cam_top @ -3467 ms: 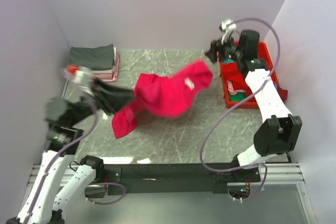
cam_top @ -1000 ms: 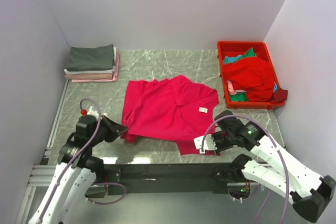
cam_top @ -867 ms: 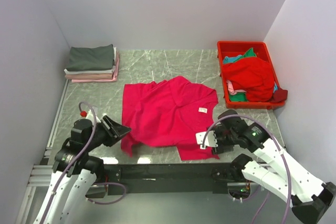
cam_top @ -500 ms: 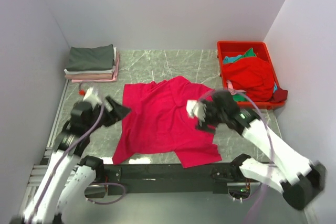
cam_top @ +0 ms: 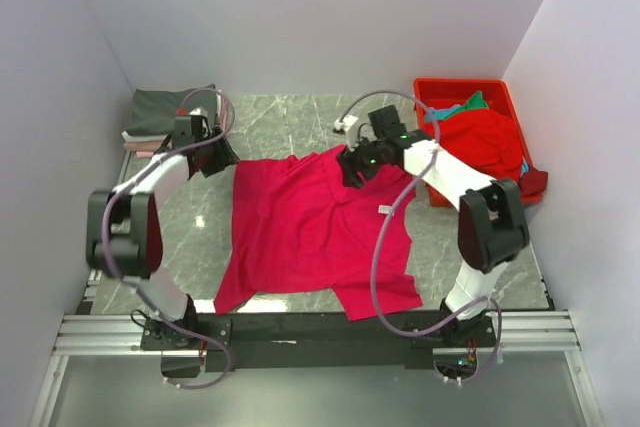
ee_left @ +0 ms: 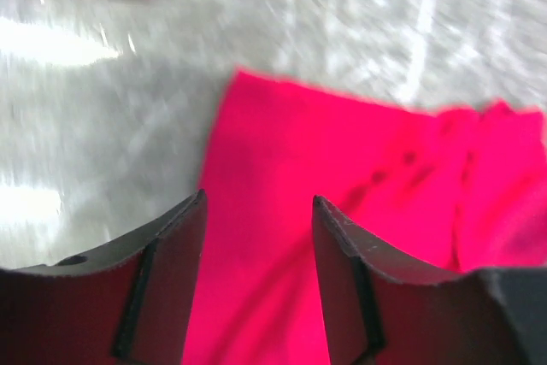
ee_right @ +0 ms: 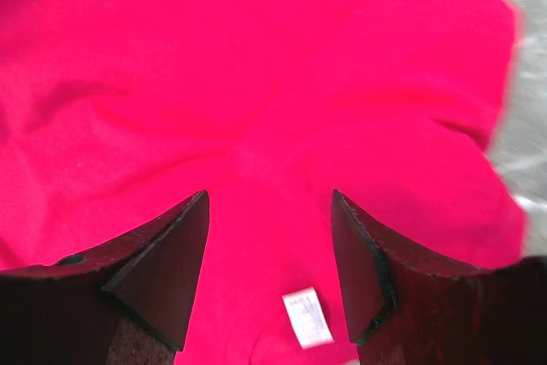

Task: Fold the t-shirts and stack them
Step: Flatten the tshirt out

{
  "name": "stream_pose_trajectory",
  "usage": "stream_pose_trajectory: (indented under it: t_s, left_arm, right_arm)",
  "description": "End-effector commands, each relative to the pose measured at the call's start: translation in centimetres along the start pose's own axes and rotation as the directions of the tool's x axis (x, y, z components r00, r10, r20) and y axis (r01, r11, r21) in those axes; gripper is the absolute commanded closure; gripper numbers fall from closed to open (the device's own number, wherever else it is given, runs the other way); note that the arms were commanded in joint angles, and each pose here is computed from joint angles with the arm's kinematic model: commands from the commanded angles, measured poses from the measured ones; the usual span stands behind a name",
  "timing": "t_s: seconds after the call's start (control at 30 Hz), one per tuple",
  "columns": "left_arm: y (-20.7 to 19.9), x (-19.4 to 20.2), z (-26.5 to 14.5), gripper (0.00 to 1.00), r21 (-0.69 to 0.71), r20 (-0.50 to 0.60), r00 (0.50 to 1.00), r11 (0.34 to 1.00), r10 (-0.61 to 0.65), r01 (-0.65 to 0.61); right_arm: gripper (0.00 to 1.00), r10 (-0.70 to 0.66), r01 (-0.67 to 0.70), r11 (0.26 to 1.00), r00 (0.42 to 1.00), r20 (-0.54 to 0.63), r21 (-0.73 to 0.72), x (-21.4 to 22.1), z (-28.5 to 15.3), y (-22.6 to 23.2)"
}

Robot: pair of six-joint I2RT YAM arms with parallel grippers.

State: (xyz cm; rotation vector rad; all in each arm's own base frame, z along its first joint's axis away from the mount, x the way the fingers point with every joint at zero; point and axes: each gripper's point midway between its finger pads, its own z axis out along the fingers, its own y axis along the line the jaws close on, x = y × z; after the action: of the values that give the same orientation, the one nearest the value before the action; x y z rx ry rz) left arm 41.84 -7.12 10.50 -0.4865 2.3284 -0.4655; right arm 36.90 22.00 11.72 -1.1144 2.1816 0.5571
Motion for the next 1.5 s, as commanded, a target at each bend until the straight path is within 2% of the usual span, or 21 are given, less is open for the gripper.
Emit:
stream_pose_trajectory:
  t_s: [0.0,0.17,0.47,0.57,0.6,0.67,0.7,0.77,0.8,0.83,0.87,0.9,0.93,1.2,1.47]
  left_arm:
    - [-0.9,-2.8,1.9,0.43,0.028,0.025,0.996,0.996,0.080,-0.081]
    - [0.3,-2.1,5.0,0.44,-0.010,-0.057,0.992,0.993,0.116,-0.116]
    - [1.0,-0.7,7.2,0.50,-0.010,-0.130,0.985,0.994,0.111,-0.113]
    - [1.2,-0.3,7.8,0.54,-0.009,-0.148,0.983,0.994,0.107,-0.109]
    - [1.2,0.0,8.0,0.57,-0.005,-0.156,0.982,0.994,0.104,-0.106]
    - [1.2,0.0,8.1,0.62,-0.002,-0.161,0.982,0.995,0.101,-0.103]
    - [1.2,0.2,8.3,0.66,0.001,-0.170,0.980,0.995,0.098,-0.099]
    - [1.1,0.3,8.4,0.72,0.006,-0.175,0.980,0.995,0.099,-0.099]
    - [1.1,0.3,8.3,0.82,0.008,-0.176,0.979,0.995,0.100,-0.101]
    - [1.0,0.2,8.1,0.86,0.010,-0.174,0.980,0.995,0.101,-0.101]
    - [0.9,0.1,7.9,0.90,0.010,-0.169,0.980,0.994,0.105,-0.105]
    - [0.8,-0.1,7.7,0.99,0.009,-0.162,0.981,0.994,0.107,-0.107]
    - [0.7,-0.7,7.2,0.99,0.003,-0.141,0.984,0.994,0.112,-0.113]
    - [-0.7,-4.3,2.6,0.99,0.020,-0.031,0.988,0.989,0.149,-0.148]
    - [-0.6,-4.1,-0.3,0.99,0.053,0.010,0.992,0.990,0.127,-0.128]
  right_arm:
    - [0.34,-0.014,0.013,1.000,0.999,-0.053,-0.014,-0.1,1.5,1.5]
    - [0.34,-0.075,0.086,0.995,0.980,-0.183,0.053,2.1,4.0,1.8]
    - [0.36,-0.100,0.145,0.980,0.951,-0.294,0.135,2.9,7.1,1.7]
    - [0.45,-0.085,0.145,0.973,0.950,-0.300,0.182,2.9,7.3,0.8]
    - [0.52,-0.082,0.146,0.970,0.948,-0.307,0.192,3.0,7.3,0.5]
    - [0.60,-0.075,0.142,0.969,0.948,-0.310,0.200,3.1,7.3,0.3]
    - [0.70,-0.072,0.140,0.969,0.947,-0.312,0.203,3.1,7.2,0.2]
    - [0.82,-0.058,0.128,0.969,0.949,-0.308,0.211,3.1,7.2,-0.1]
    - [0.96,-0.052,0.120,0.970,0.952,-0.302,0.212,2.8,6.9,-0.1]
    - [1.00,-0.053,0.118,0.970,0.956,-0.289,0.212,2.5,6.7,-0.1]
    - [1.00,-0.050,0.114,0.968,0.961,-0.272,0.223,2.0,6.3,-0.4]
    - [1.00,-0.053,0.114,0.965,0.966,-0.252,0.236,1.4,5.5,-0.6]
    - [1.00,-0.057,0.118,0.962,0.969,-0.239,0.248,1.0,4.9,-0.9]
    - [1.00,-0.092,0.118,0.939,0.991,-0.094,0.323,-4.1,-1.7,-3.6]
    - [1.00,-0.121,0.136,0.926,0.991,-0.063,0.351,-6.1,-3.5,-4.6]
